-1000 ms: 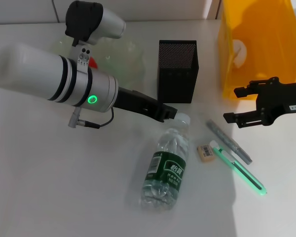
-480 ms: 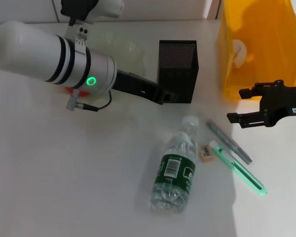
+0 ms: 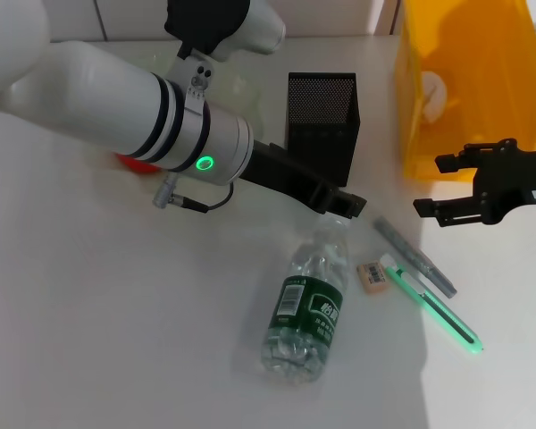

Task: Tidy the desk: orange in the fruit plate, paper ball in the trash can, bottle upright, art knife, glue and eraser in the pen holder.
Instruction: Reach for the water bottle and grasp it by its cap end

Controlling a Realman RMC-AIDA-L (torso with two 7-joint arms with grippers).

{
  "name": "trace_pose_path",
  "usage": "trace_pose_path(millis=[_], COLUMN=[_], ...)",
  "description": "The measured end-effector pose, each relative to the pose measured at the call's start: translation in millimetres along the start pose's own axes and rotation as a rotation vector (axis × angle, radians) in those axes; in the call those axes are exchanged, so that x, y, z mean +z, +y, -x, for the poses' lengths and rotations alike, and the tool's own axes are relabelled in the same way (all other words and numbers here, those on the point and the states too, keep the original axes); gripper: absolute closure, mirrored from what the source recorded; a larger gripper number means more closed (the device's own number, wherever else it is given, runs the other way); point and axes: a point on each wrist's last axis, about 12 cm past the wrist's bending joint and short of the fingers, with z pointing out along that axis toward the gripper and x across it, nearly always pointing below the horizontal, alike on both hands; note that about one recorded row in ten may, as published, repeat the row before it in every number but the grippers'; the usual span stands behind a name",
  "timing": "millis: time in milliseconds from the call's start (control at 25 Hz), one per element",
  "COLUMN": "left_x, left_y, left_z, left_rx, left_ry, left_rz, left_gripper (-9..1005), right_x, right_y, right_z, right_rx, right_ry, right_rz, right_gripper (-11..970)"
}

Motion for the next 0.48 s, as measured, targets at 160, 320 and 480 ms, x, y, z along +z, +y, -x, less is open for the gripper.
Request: trace_pose_path(millis=[160,320,480], left_x=[6.0,17.5,22.8], left_y=[-0.4,-0.5,1.4], left_z=[0.7,-0.6,-1.6], left_rx=[-0.001,0.009,0.005], left_ry=[0.016,0.066,0.096], left_rz=[0.032,0.099,0.144], left_gripper=[405,252,184], right_x=[-1.4,-0.4,0.2], right_y=[-1.0,-1.4,-1.7], right_z=[2.0,3.4,4.8], right_rx=[0.001,-0.004,-0.008], right_ry=[-0.001,0.001,0.002], right_rz=[-0.006,-0.007,-0.006], right_gripper=[172,172,172])
